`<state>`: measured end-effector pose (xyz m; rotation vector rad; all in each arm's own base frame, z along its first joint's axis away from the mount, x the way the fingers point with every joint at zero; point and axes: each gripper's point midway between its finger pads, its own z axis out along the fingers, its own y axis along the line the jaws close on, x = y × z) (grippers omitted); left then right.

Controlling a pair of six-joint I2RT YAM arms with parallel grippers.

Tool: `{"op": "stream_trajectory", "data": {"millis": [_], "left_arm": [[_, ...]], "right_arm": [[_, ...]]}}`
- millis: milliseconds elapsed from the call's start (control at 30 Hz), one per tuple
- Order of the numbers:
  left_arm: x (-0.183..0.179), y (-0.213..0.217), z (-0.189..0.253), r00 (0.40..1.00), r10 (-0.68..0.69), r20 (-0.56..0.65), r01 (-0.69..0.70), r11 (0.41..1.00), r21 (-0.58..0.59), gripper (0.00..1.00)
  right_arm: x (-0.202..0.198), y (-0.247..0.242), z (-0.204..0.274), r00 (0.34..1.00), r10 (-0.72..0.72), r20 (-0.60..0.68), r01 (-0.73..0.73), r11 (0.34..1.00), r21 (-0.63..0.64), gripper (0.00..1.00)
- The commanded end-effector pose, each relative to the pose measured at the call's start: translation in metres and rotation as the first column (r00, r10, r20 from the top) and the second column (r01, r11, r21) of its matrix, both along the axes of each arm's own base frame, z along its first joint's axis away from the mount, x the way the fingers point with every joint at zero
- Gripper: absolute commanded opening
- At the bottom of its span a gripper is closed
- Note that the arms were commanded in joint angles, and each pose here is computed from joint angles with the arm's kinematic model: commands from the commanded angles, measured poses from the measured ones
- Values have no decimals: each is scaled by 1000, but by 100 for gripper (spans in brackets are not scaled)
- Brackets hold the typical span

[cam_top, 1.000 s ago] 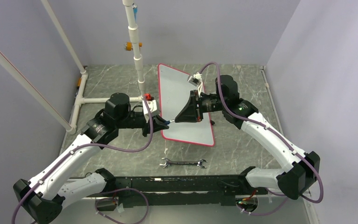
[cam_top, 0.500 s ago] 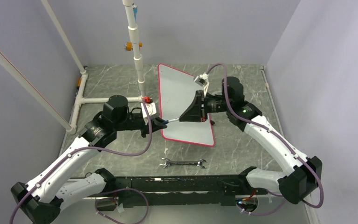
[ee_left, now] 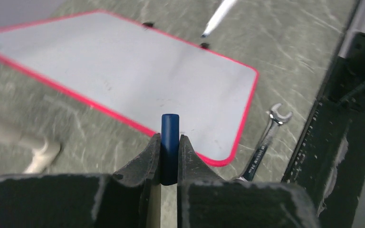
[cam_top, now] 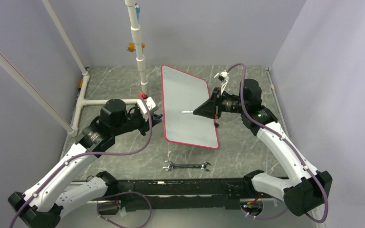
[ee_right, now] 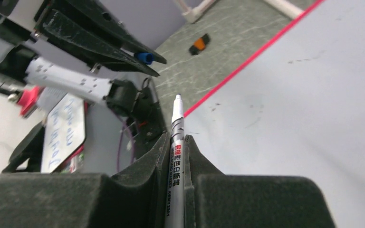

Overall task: Write a sentence on the whiteboard
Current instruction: Open the pen cap from the whiteboard marker, then place the pen cap at the center of the board.

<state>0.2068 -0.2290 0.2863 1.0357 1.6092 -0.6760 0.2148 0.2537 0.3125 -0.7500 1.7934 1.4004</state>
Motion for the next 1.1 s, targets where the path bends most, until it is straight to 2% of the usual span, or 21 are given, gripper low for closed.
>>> {"op": "stream_trajectory", "data": {"millis": [0,67,133,233,267,433,533,600,733,933,1067], "left_arm": [[28,39,-23,924,364,-120,-365,931,14,0],[34,59,-42,835,515,-195,-518,854,37,0],[37,82,-59,717,651,-249,-657,751,70,0],[35,111,-87,537,785,-309,-800,590,107,0],[33,117,-97,495,809,-318,-826,552,119,0],[28,139,-152,323,883,-339,-894,402,196,0],[24,148,-181,244,912,-331,-908,334,252,0],[22,151,-194,202,920,-336,-910,303,282,0],[22,150,-211,164,930,-330,-895,281,347,0],[23,145,-230,145,941,-306,-852,276,444,0],[23,142,-239,142,937,-319,-849,281,447,10]], "right_arm": [[36,-12,-6,976,-217,8,217,975,-48,0],[50,-20,-13,952,-305,-6,303,950,-67,0],[57,-26,-17,936,-352,-16,350,934,-70,0],[63,-36,-20,907,-420,-18,418,906,-70,0],[64,-40,-23,897,-442,-18,439,895,-76,0],[69,-51,-34,858,-514,-28,508,855,-107,0],[69,-54,-43,847,-530,-38,522,843,-133,0],[69,-57,-46,841,-540,-40,529,835,-147,0],[69,-63,-51,822,-569,-28,558,814,-164,0],[72,-74,-58,787,-617,-17,605,776,-181,0],[72,-82,-59,758,-652,-1,641,745,-187,0]]}}
